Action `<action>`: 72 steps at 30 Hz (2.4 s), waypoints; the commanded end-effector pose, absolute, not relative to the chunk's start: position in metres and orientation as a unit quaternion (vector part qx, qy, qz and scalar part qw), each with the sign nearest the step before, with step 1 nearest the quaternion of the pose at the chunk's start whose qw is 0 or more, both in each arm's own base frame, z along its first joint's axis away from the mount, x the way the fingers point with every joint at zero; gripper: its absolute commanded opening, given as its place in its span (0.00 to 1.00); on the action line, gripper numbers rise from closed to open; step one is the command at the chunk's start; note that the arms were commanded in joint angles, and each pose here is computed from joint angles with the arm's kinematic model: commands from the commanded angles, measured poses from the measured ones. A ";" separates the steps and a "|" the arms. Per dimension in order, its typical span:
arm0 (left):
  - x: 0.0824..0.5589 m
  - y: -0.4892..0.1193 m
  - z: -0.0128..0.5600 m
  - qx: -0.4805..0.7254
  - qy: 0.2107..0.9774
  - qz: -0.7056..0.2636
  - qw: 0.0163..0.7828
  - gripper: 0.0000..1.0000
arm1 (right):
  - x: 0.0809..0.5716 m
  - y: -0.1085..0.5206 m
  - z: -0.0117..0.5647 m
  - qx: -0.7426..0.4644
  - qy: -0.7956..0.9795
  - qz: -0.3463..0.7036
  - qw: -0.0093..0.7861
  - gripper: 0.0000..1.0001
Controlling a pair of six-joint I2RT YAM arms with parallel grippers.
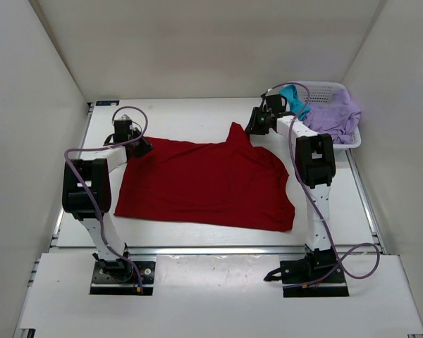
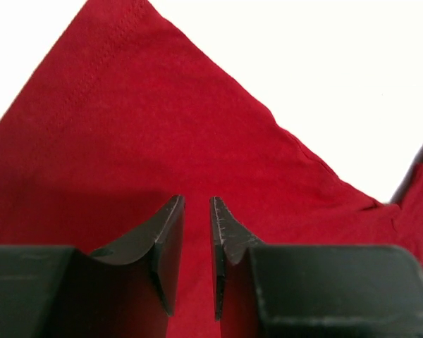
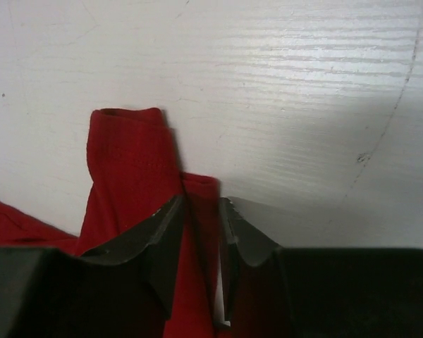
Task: Fold and stack the t-shirts
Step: Grap the side of the flattened tshirt furthest away from the robot with both arms, then fold the other side of the tshirt into a rectangle
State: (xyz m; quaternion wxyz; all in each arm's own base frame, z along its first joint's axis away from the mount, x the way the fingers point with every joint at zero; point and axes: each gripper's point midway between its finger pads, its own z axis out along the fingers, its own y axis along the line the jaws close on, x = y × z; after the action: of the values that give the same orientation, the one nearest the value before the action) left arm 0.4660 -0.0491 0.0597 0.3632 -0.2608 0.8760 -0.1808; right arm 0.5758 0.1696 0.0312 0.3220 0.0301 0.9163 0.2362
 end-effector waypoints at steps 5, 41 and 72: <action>0.487 -0.033 0.076 -0.245 0.879 -0.138 0.385 0.33 | 0.591 0.165 0.036 0.042 0.914 0.231 0.332 0.17; 0.570 0.015 0.054 -0.209 0.908 -0.041 0.360 0.50 | 0.572 0.138 0.135 0.025 0.886 0.201 0.417 0.00; 0.551 0.026 0.122 -0.242 0.870 -0.084 0.421 0.00 | 0.491 0.127 0.202 0.032 0.856 0.236 0.460 0.00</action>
State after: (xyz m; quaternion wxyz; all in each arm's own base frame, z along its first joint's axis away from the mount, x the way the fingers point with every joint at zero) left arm 0.5480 0.0209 0.0510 0.3528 -0.2369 0.9032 -0.0606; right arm 0.5020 0.1233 0.1655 0.4199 0.0383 0.8788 0.2233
